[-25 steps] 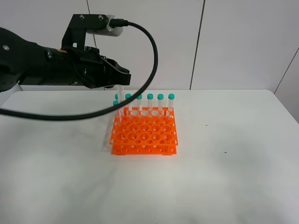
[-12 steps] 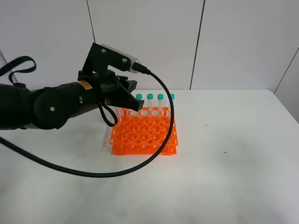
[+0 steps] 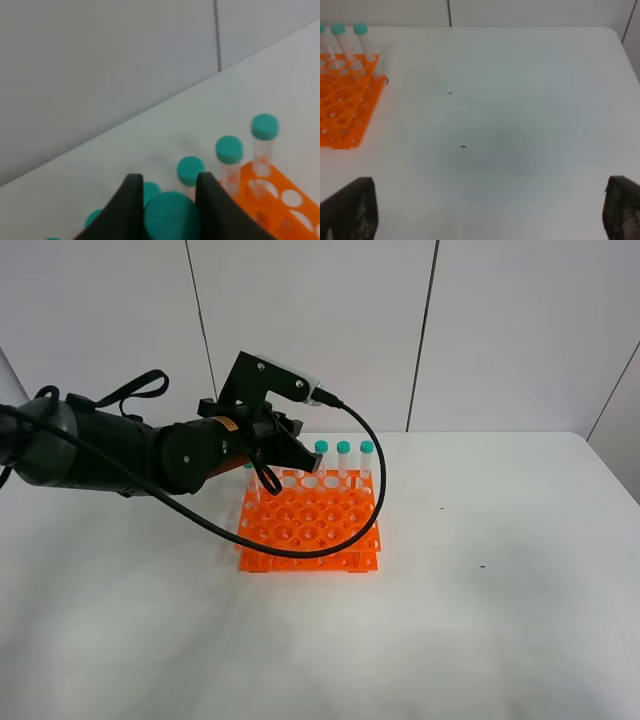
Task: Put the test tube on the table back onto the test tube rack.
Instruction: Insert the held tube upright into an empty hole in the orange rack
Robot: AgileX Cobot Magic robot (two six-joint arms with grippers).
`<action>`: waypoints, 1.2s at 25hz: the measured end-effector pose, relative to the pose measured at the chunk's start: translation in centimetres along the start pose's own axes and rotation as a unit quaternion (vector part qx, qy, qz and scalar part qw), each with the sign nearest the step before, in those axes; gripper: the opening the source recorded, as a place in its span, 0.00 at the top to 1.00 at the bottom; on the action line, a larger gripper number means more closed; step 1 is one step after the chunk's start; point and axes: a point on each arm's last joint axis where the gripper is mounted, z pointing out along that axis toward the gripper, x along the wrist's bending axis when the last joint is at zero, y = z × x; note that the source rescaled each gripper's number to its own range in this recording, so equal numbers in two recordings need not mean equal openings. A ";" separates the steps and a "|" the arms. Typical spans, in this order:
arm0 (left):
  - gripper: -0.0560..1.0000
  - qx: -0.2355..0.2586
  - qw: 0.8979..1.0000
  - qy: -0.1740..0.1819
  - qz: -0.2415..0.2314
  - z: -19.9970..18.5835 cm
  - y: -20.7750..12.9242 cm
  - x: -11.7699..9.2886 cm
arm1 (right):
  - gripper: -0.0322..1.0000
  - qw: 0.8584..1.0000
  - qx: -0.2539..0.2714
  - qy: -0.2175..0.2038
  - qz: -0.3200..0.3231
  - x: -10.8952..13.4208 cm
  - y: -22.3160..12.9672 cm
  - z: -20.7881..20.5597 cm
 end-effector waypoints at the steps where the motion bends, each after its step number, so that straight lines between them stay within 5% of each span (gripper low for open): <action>1: 0.93 0.005 1.000 0.002 0.000 0.2 -0.3 0.2 | 0.00 1.000 0.000 0.000 0.000 0.0 0.0 0.0; 8: 0.93 0.012 1.000 0.012 -0.010 0.6 -1.0 0.8 | 0.00 1.000 0.000 0.000 0.000 0.0 0.0 0.0; 30: 0.93 0.006 0.989 0.032 -0.146 1.3 -2.0 1.8 | 0.00 1.000 0.000 0.000 0.000 0.0 0.0 0.0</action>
